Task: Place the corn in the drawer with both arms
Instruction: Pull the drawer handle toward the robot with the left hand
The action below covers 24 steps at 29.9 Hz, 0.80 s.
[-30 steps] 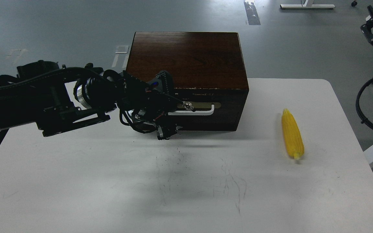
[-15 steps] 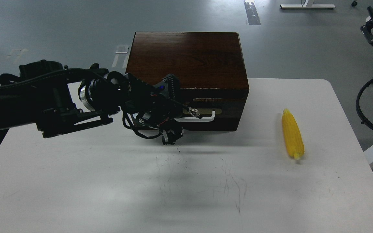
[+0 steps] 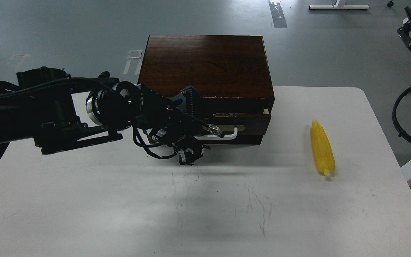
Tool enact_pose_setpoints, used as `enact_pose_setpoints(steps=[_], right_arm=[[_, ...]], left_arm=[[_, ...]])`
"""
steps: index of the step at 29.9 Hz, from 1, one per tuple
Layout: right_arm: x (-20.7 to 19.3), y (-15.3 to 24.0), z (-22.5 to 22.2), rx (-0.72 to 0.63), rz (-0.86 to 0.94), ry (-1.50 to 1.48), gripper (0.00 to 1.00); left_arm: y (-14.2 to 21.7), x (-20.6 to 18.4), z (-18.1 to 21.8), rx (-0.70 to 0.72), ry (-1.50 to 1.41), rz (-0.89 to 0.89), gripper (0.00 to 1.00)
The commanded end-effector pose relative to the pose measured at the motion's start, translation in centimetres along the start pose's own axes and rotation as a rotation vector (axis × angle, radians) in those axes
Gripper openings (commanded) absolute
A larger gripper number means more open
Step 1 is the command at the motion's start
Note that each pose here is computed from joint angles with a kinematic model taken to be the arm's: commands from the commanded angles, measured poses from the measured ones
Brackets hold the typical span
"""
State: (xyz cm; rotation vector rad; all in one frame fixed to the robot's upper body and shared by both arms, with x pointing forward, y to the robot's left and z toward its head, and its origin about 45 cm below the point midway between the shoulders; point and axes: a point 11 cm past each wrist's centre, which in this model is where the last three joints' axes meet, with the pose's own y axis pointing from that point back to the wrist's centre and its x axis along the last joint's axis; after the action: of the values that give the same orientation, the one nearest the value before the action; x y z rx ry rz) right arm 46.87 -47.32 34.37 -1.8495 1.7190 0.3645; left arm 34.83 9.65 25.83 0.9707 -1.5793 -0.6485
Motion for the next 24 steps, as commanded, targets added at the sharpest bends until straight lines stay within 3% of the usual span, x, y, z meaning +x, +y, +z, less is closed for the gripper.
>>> enact_pose_setpoints(steps=[1,24], right_arm=[[0.0,0.0,0.0,0.001,0.001,0.000,1.00],[0.0,0.0,0.0,-0.002,0.001,0.001,1.00]], left_arm=[[0.1,-0.1,-0.1,0.003,0.001,0.001,0.39],[0.9,0.6,1.7,-0.036,-0.038,0.025,0.38]])
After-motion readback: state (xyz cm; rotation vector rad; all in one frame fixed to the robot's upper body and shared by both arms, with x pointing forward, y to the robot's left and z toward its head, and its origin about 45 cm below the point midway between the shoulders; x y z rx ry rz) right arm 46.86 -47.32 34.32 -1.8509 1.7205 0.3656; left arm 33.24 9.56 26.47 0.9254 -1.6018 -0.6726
